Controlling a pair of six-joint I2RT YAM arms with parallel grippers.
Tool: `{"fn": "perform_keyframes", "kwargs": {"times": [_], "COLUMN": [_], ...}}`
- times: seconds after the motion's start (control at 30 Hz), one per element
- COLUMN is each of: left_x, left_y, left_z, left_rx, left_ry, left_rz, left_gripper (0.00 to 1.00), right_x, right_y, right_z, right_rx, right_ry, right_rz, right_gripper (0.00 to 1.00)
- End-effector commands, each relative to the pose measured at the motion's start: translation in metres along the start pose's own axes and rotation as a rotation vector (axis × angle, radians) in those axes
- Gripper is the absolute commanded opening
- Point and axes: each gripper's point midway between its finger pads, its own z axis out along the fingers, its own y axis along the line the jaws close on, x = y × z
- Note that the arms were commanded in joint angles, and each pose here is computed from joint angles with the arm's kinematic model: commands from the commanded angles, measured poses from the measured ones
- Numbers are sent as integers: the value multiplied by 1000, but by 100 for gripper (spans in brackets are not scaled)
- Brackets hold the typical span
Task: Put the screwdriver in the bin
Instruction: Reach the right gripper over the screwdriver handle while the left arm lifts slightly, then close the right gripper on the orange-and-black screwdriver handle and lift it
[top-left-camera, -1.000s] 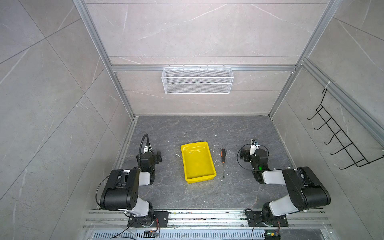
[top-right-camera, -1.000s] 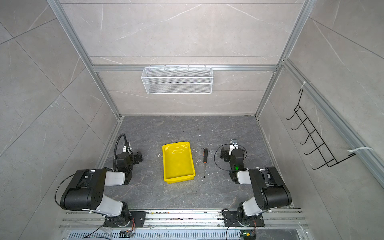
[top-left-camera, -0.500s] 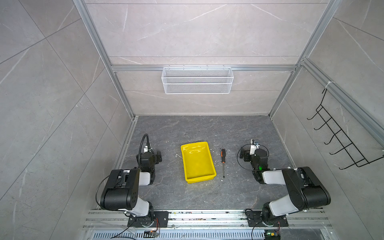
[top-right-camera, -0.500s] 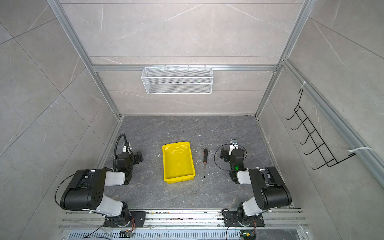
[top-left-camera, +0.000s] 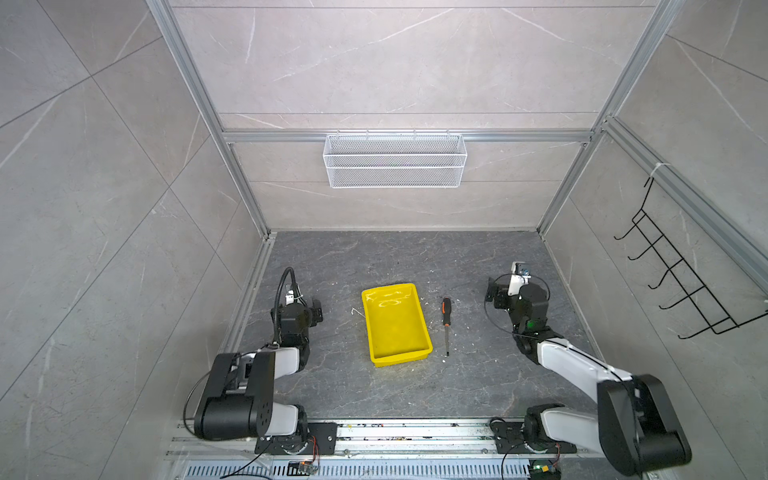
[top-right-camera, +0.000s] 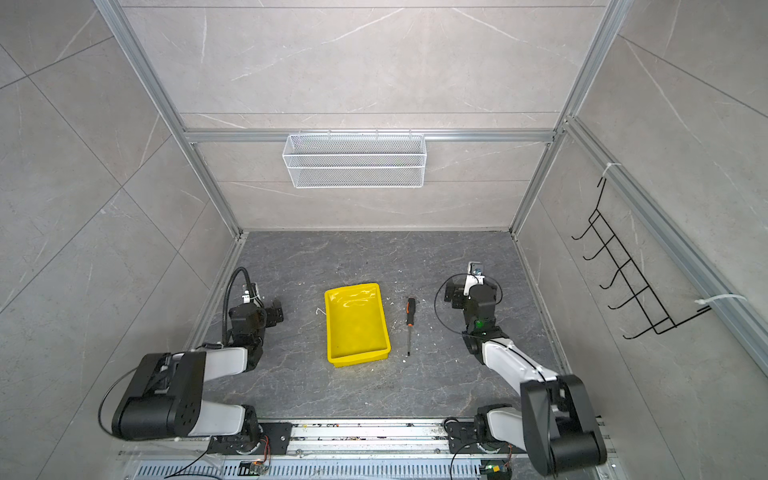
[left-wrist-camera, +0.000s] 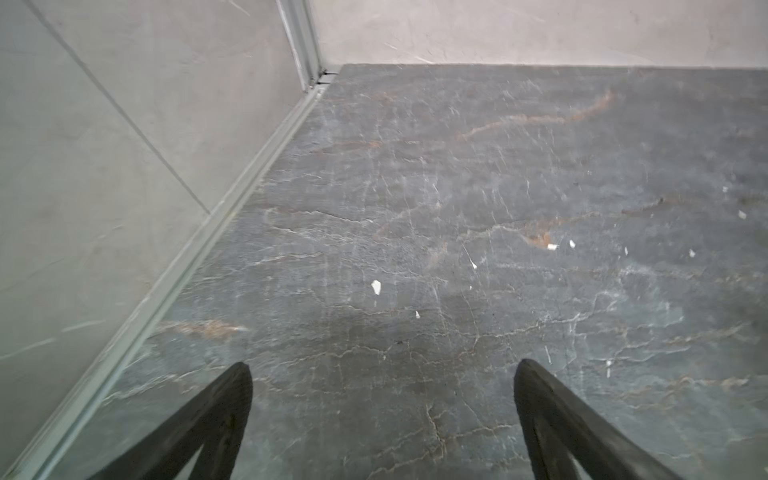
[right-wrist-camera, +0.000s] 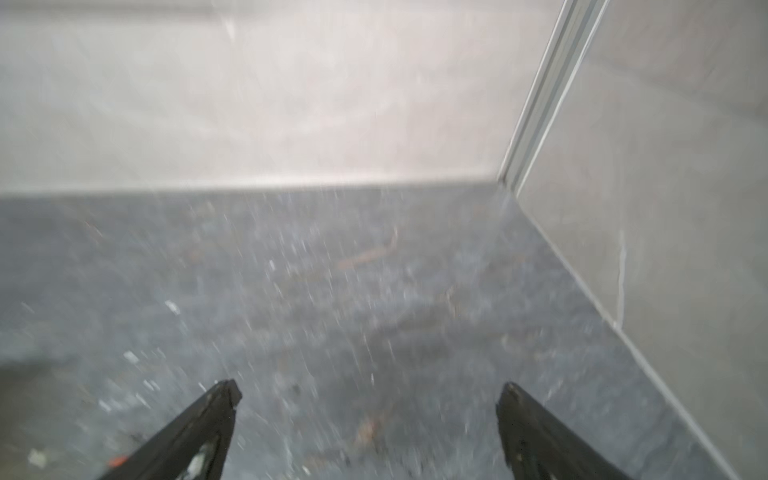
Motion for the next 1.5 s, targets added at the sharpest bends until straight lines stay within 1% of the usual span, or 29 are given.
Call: {"fn": "perform_keyframes", "kwargs": {"times": [0.0, 0.03, 0.07, 0.1, 0.13, 0.17, 0.23, 0.3, 0.37, 0.43, 0.53, 0.6, 0.73, 0.8, 0.83, 0.93, 1.07, 1.23, 1.3, 1.33, 1.47], "left_x": [-32, -36, -40, -41, -41, -45, -39, -26, -9, 4, -3, -6, -5, -3, -2, 0, 4, 5, 5, 5, 4], "left_y": [8, 3, -2, -8, -19, -29, -45, -62, -72, -71, -67, -63, -61, -63, -65, -67, -67, -66, -63, -62, -61], "left_z": [-10, -16, -22, -29, -38, -45, -59, -72, -81, -86, -93, -93, -93, -91, -91, -88, -86, -85, -85, -86, -87], "left_rx": [-41, -9, 16, 50, 113, 174, 252, 331, 391, 397, 396, 377, 367, 371, 379, 379, 367, 358, 344, 338, 339], "left_ry": [36, 70, 92, 126, 171, 190, 250, 295, 323, 331, 287, 253, 252, 269, 283, 320, 346, 349, 352, 354, 340], "left_rz": [-52, -57, -70, -87, -98, -104, -150, -147, -131, -168, -187, -207, -221, -224, -220, -192, -187, -189, -188, -187, -191], "left_gripper": [100, 100, 100, 100, 100, 100, 100, 100, 100, 100, 100, 100, 100, 100, 100, 100, 100, 100, 100, 100, 100], "right_x": [-39, -41, -39, -38, -36, -34, -13, 12, 37, 60, 88, 105, 130, 139, 146, 158, 171, 190, 196, 199, 204], "right_y": [4, -6, -17, -25, -19, -12, 14, 43, 71, 95, 126, 136, 142, 143, 144, 148, 153, 155, 155, 155, 154], "right_z": [-12, -12, -13, -13, -8, -4, 7, 12, 9, 4, -2, -4, -4, -4, -3, -3, -2, -2, -2, -2, -2], "right_rx": [-15, 64, 150, 225, 212, 189, 95, 8, -20, -13, -55, -61, -53, -46, -44, -38, -35, -19, -14, -12, -2], "right_ry": [44, 110, 180, 255, 327, 378, 478, 524, 569, 609, 673, 725, 792, 815, 833, 871, 900, 941, 953, 958, 964], "right_rz": [135, 255, 344, 369, 351, 353, 417, 489, 469, 411, 369, 348, 327, 328, 325, 312, 284, 262, 260, 256, 253], "right_gripper": [99, 99, 99, 99, 99, 99, 99, 99, 92, 82, 81, 81, 76, 74, 69, 67, 65, 62, 58, 53, 50]}}
